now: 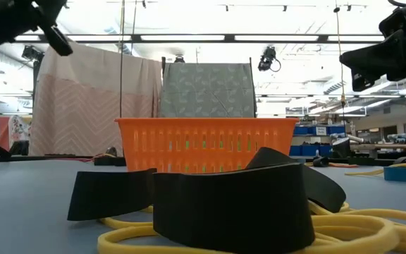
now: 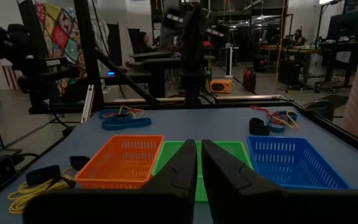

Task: Sort rubber bands into baskets
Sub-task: Put the black rubber band into the blue bin

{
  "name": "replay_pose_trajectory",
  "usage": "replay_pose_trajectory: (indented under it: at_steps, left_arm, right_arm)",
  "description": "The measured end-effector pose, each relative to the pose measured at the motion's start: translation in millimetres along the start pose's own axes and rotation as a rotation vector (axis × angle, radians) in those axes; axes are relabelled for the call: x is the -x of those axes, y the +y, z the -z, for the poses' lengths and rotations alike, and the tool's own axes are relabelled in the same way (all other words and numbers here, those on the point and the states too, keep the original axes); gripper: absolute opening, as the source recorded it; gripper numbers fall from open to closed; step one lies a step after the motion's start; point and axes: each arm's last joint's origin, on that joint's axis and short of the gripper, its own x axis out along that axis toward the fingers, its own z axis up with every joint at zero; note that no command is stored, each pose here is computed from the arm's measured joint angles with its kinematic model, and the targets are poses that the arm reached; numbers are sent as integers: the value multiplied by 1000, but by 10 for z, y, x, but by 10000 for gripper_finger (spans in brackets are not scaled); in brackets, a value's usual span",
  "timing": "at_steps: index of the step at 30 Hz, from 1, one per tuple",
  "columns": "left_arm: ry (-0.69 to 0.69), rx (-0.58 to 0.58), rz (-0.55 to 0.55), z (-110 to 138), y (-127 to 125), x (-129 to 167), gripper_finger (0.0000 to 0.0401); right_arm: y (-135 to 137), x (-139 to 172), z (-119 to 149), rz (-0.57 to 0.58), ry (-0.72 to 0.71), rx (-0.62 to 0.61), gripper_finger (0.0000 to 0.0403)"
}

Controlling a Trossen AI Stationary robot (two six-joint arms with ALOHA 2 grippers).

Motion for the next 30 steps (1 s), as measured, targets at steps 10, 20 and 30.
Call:
replay_pose_trajectory:
  at_steps: [10,20,30]
  left_arm:
    - [464,274,-587,145,87,-330,63]
    - [1014,136,-1023,259,636,-935,172]
    - [1298,320,-1209,596,1639,-1230,198]
  right_arm:
    - [0,0,-4,0,-3,0,37]
    - [0,0,-4,0,-3,0,37]
    - [0,0,-4,0,-4,0,37]
